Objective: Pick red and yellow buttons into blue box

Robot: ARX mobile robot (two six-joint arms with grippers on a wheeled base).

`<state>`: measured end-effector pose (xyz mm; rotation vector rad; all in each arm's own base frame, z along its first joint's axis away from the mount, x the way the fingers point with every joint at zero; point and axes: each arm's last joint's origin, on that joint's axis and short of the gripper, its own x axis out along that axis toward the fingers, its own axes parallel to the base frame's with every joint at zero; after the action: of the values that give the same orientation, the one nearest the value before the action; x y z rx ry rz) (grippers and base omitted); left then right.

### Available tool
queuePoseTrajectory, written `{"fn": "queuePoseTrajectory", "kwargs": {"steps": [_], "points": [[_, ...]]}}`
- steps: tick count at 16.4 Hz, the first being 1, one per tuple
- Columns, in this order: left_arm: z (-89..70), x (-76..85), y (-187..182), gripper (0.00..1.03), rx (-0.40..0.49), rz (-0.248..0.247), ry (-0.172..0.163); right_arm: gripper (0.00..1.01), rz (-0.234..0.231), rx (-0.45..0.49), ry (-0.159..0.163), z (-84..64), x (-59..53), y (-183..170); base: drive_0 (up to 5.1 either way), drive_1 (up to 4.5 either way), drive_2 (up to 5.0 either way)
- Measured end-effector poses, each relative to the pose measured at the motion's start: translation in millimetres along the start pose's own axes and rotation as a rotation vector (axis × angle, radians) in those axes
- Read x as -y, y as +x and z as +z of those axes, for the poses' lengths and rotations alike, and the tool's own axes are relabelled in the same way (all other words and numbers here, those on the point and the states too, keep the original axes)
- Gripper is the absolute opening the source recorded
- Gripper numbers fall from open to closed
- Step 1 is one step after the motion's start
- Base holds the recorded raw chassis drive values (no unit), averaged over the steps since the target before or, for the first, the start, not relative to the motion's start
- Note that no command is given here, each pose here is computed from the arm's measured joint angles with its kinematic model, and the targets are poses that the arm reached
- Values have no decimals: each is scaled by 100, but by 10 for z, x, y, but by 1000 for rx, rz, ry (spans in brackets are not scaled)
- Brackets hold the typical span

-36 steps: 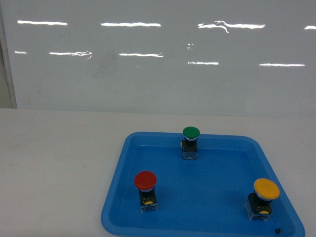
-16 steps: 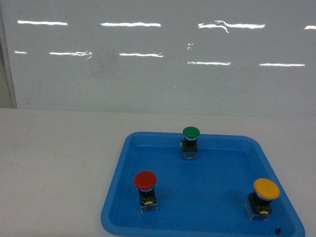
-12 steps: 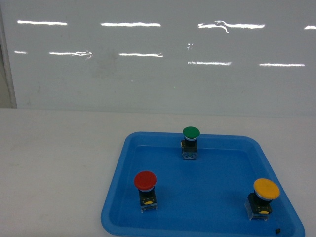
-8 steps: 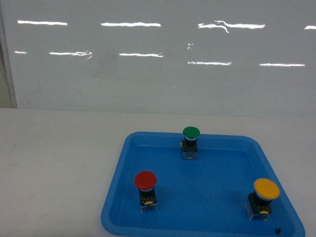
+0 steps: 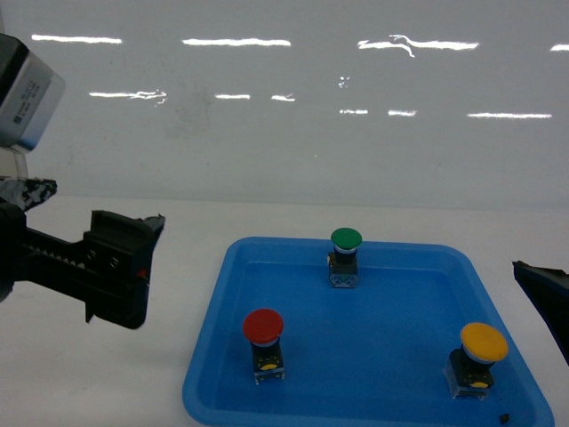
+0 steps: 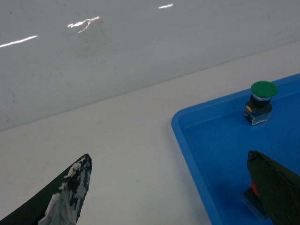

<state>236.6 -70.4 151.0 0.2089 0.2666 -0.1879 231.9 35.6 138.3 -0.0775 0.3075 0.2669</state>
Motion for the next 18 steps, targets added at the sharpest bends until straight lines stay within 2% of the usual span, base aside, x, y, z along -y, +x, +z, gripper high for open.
{"fn": "queuePoseTrajectory", "kwargs": {"steps": [5, 7, 8, 11, 15, 18], "points": [[21, -10, -8, 98, 12, 6, 8, 98, -8, 46, 3, 46, -4, 1, 0, 0, 0], [21, -10, -8, 98, 12, 6, 8, 98, -9, -32, 1, -98, -49, 136, 0, 0, 0], [21, -10, -8, 98, 12, 6, 8, 98, 2, -68, -1, -123, -67, 220, 0, 0, 0], [21, -10, -8, 98, 12, 6, 8, 98, 51, -86, -36, -39, -121, 576, 0, 0, 0], [20, -10, -8, 98, 12, 6, 8, 98, 111, -228, -74, -257, -209, 807, 0, 0, 0], [21, -10, -8, 98, 12, 6, 8, 98, 141, -296, -130, -430, -291, 925, 0, 0, 0]]}}
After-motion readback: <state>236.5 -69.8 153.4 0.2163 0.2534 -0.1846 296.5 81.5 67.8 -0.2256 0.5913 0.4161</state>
